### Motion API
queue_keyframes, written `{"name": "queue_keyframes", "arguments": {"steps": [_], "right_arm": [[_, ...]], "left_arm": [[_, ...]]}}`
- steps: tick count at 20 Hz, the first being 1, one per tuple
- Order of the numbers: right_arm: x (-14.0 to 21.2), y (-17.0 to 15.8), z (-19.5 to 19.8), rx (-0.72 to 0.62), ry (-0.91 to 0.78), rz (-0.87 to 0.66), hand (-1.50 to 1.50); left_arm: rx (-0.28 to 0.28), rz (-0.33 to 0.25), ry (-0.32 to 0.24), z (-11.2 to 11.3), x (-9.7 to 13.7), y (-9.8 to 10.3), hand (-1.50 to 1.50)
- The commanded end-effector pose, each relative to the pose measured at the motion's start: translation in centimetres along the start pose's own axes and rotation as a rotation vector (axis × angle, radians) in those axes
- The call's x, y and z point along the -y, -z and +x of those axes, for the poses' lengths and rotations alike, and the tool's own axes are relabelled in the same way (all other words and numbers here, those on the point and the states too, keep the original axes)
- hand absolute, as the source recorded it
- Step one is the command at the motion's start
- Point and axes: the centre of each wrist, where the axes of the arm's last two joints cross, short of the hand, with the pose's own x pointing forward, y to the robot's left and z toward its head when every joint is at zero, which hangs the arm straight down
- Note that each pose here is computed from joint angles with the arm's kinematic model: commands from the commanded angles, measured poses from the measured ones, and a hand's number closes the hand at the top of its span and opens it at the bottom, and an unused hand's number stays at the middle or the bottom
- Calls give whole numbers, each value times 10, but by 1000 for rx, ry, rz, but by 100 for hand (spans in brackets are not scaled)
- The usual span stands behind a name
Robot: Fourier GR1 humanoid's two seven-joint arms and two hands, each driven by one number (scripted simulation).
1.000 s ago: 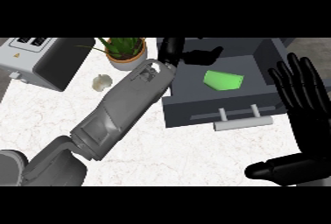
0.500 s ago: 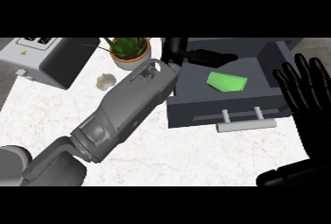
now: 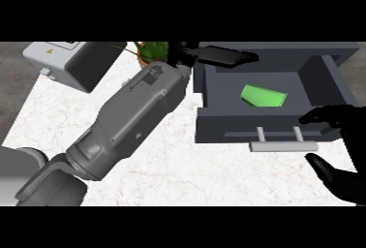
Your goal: Pick up the cup, place it into the drawer and close the drawer
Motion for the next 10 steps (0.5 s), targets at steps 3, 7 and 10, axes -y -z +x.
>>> {"name": "queue_keyframes", "arguments": {"steps": [3, 7, 10], "right_arm": [[8, -17, 8, -53, -183, 123, 150], [0, -4, 0, -88, -262, 124, 150], [-1, -17, 14, -137, -320, 168, 150]], "left_arm": [[1, 78, -48, -3, -56, -16, -150], [-3, 137, -57, 15, -93, -22, -150], [-37, 173, -51, -2, -115, -63, -150]]}}
